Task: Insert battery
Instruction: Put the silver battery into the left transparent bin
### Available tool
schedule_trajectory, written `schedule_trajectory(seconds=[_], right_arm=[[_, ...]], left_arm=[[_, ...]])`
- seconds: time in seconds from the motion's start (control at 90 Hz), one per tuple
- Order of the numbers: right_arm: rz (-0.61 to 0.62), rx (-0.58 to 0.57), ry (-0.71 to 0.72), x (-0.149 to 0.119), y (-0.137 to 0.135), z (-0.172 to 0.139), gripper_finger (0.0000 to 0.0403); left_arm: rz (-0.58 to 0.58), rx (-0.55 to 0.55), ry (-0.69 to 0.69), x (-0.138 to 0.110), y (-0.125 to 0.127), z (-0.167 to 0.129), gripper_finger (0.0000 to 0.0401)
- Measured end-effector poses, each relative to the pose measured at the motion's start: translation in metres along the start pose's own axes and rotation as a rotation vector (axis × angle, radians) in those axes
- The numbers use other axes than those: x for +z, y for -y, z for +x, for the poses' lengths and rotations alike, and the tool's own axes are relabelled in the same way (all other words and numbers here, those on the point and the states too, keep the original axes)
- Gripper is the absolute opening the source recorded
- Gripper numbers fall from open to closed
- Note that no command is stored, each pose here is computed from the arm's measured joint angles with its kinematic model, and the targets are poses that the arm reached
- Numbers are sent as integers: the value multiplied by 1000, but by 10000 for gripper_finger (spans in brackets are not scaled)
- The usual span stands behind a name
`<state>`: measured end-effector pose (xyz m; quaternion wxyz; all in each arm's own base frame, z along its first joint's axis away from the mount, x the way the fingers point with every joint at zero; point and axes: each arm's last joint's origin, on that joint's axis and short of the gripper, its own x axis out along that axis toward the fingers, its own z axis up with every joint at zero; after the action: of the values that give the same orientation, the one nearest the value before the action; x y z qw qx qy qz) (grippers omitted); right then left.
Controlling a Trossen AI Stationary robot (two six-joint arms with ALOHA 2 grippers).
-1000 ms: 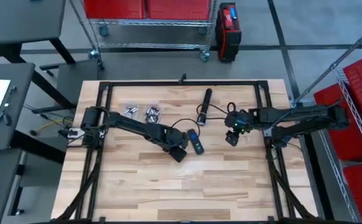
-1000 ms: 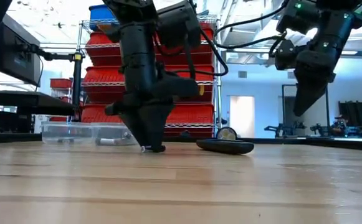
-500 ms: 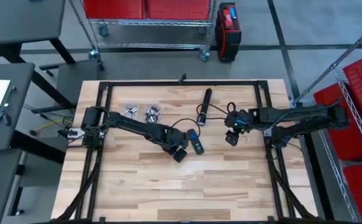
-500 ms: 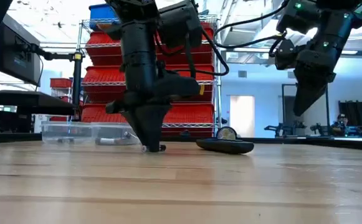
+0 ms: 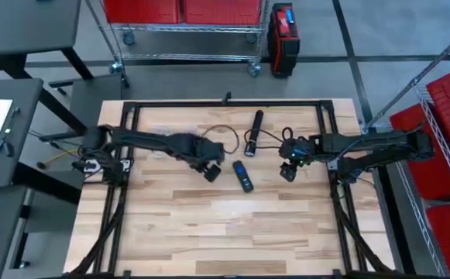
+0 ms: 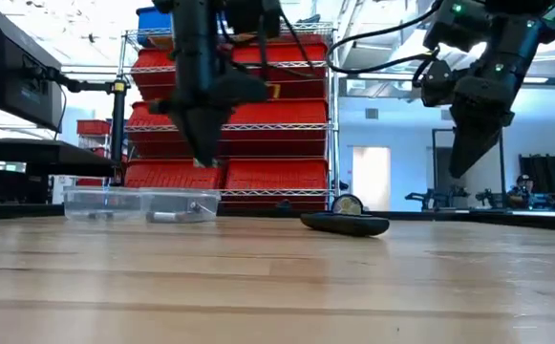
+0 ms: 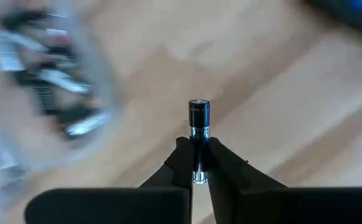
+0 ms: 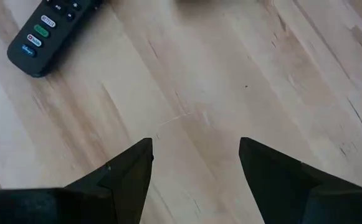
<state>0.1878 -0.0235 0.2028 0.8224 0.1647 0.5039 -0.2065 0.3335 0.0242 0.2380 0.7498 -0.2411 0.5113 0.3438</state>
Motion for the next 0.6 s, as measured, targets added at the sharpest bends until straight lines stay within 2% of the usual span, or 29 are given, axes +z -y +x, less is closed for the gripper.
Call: schedule_trajectory(seconds=[0.311,0.444,0.6], right_arm=[[0,-1,0,0,0,0,232],[2,3,11,1,0,0,232],[11,11,29,3,-1,0,232]], left_arm=[[-57,217,-36,5,-77,-43,5],[-106,266,-70,-1,-109,-43,5],[-141,303,-103,-7,-136,-38,5]])
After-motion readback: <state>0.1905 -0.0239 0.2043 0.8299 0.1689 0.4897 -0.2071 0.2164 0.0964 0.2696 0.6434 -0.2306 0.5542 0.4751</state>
